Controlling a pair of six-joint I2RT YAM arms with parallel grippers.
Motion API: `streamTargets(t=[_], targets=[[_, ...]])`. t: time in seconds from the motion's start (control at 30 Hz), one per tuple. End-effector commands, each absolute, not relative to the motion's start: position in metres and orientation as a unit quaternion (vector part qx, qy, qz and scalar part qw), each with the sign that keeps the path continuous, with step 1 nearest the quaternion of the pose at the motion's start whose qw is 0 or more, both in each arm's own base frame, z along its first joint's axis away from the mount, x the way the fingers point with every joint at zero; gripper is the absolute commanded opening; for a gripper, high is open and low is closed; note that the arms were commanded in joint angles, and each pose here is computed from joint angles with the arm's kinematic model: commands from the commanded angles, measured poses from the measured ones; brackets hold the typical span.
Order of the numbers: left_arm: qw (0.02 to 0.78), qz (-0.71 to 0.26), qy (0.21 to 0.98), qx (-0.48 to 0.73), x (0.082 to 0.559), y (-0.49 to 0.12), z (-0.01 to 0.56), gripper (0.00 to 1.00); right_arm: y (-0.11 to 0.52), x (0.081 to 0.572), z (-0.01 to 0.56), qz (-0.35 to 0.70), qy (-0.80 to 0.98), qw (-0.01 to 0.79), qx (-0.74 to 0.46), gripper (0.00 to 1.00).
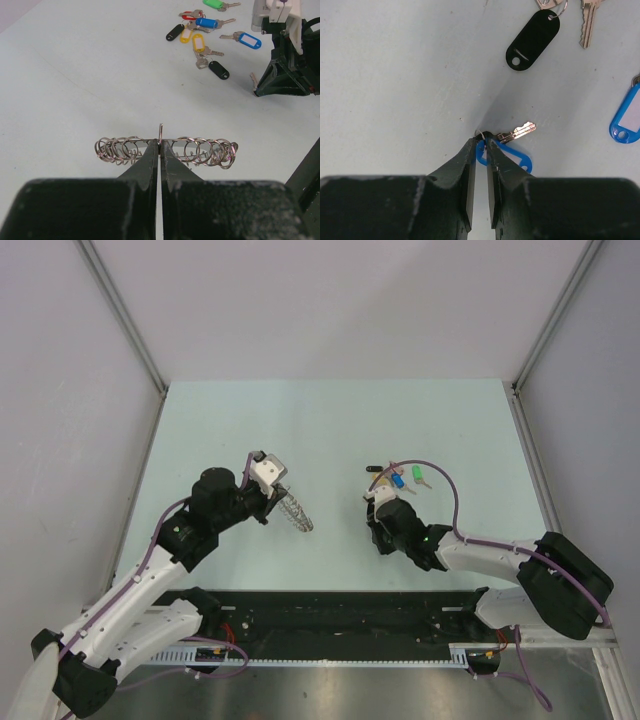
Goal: Put the keys on the keyring
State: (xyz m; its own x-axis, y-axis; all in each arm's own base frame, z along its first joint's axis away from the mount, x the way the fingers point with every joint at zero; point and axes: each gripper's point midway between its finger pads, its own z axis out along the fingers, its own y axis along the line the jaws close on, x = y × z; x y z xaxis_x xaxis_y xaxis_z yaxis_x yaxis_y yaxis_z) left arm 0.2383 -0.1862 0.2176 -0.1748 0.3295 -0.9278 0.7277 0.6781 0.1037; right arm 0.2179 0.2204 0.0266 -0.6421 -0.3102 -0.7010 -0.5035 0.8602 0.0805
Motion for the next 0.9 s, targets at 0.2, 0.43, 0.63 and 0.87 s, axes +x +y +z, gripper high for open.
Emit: streamTargets(t=[0.2, 0.43, 0.63, 0.87], targets=[[0.573, -0.194, 0.712, 0.356, 0.2440, -0.1918, 0.2496, 0.00, 0.2225, 0.2168, 0.0280, 0.141, 0.896, 0.360, -0.219, 0.18], [0.571, -0.196, 0.714, 0.355, 0.2441, -0.1923, 0.2487, 0.00, 0.2222, 0.2166, 0.0285, 0.139, 0.896, 0.361, -0.218, 0.18], [0.571, -0.197, 0.713, 0.356, 0.2437, -0.1927, 0.2487, 0.00, 0.2226, 0.2152, 0.0270, 0.139, 0.897, 0.359, -0.219, 0.15], [0.571, -0.197, 0.713, 0.357, 0.2434, -0.1930, 0.2487, 0.01, 0.2215, 0.2150, 0.0264, 0.136, 0.898, 0.358, -0.217, 0.12]])
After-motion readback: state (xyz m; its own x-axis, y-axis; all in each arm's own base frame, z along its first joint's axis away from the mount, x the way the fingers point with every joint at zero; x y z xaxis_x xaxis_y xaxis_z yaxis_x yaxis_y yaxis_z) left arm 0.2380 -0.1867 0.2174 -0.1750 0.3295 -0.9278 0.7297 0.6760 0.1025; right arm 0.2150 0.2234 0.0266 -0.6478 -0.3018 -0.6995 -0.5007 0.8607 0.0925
